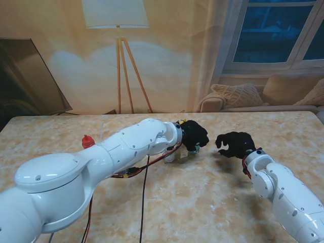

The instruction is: Place the seasoning bottles into the rack

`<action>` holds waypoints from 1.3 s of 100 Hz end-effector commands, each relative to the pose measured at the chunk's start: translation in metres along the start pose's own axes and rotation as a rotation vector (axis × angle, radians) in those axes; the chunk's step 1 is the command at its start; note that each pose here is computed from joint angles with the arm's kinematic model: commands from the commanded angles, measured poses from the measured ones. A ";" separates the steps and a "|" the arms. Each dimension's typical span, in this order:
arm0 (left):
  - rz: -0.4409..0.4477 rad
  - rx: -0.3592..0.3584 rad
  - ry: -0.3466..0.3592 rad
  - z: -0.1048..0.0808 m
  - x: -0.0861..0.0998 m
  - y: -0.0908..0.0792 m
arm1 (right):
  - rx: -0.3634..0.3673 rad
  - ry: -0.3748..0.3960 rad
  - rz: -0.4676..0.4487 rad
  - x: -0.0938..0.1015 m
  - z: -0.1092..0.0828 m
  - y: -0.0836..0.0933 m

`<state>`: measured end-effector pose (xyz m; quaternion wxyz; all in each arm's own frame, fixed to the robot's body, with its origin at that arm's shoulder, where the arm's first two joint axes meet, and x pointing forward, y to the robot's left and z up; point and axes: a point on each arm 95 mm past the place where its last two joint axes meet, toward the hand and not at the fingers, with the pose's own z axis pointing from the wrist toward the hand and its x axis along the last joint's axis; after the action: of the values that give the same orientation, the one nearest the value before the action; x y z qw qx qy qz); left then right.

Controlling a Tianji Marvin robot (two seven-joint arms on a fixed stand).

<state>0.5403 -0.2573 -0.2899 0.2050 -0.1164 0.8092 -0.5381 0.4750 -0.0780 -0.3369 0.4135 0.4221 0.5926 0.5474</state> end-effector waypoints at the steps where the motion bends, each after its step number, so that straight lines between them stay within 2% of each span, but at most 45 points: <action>1: 0.008 -0.009 0.008 0.002 0.001 -0.003 | 0.021 0.007 0.002 0.003 -0.002 -0.006; 44: 0.020 -0.009 0.021 0.001 0.002 -0.004 | 0.019 0.006 0.002 0.003 -0.002 -0.005; 78: 0.015 0.036 0.026 -0.007 0.008 -0.018 | 0.017 0.006 0.004 0.003 -0.002 -0.005; 111: 0.025 0.083 0.040 -0.024 0.019 -0.035 | 0.015 0.008 0.004 0.003 -0.002 -0.005; 130: -0.046 0.115 0.024 -0.047 0.022 -0.051 | 0.014 0.009 0.006 0.003 -0.002 -0.005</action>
<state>0.4990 -0.2548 -0.2363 0.1906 -0.1059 0.7834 -0.5821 0.4750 -0.0785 -0.3364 0.4142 0.4214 0.5910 0.5491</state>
